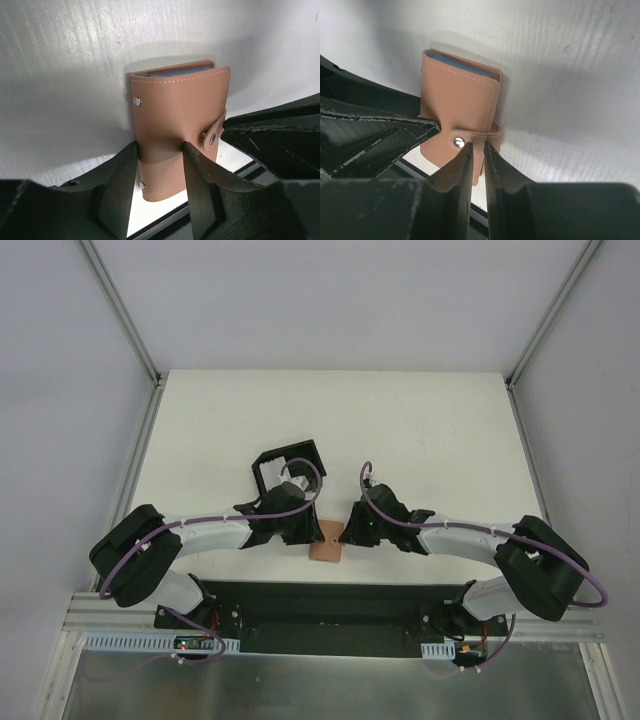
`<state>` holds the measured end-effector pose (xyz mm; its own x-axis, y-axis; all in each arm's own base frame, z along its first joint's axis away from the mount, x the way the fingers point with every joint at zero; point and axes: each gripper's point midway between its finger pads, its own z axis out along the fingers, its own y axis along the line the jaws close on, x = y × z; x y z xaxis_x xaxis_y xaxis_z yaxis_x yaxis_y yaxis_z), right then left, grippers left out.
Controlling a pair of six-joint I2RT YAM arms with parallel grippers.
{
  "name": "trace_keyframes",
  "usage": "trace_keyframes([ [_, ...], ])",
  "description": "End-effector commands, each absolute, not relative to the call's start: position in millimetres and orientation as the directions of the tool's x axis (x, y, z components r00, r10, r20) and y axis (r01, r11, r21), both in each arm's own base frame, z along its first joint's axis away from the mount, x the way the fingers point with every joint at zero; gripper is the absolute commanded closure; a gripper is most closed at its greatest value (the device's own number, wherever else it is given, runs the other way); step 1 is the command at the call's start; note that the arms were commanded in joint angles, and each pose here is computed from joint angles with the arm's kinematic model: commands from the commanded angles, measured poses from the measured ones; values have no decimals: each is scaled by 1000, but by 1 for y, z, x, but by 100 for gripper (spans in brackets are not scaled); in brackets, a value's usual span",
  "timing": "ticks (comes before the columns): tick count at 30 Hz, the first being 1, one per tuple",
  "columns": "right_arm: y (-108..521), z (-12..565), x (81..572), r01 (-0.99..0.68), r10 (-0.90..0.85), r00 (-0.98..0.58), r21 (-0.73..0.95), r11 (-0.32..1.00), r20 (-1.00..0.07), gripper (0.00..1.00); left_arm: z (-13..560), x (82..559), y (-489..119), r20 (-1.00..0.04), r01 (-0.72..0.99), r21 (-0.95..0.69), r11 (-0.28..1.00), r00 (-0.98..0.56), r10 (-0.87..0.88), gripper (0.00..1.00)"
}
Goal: Put the credit cards into the card holder
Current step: Close the card holder at the center of the board.
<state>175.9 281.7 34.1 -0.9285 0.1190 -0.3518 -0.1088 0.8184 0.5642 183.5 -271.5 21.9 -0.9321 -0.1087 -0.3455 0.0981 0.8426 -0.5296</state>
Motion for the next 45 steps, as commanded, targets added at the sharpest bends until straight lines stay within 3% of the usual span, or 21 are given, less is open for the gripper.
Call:
trace_keyframes([
  [1, 303, 54, 188, -148, 126, -918, 619, 772, -377, 83, -5, 166, -250, -283, 71, -430, 900, -957, -60, 59],
  [28, 308, 56, 179, -225, 24, -901, 516, 826, -432, 83, -2, 168, -250, -290, 68, -435, 898, -955, -68, 59],
  [40, 292, 63, 180, -194, 66, -882, 486, 852, -467, 82, -2, 167, -249, -293, 71, -433, 898, -954, -66, 58],
  [45, 296, 54, 178, -192, 47, -899, 488, 851, -436, 82, -2, 167, -250, -290, 70, -435, 898, -955, -66, 58],
])
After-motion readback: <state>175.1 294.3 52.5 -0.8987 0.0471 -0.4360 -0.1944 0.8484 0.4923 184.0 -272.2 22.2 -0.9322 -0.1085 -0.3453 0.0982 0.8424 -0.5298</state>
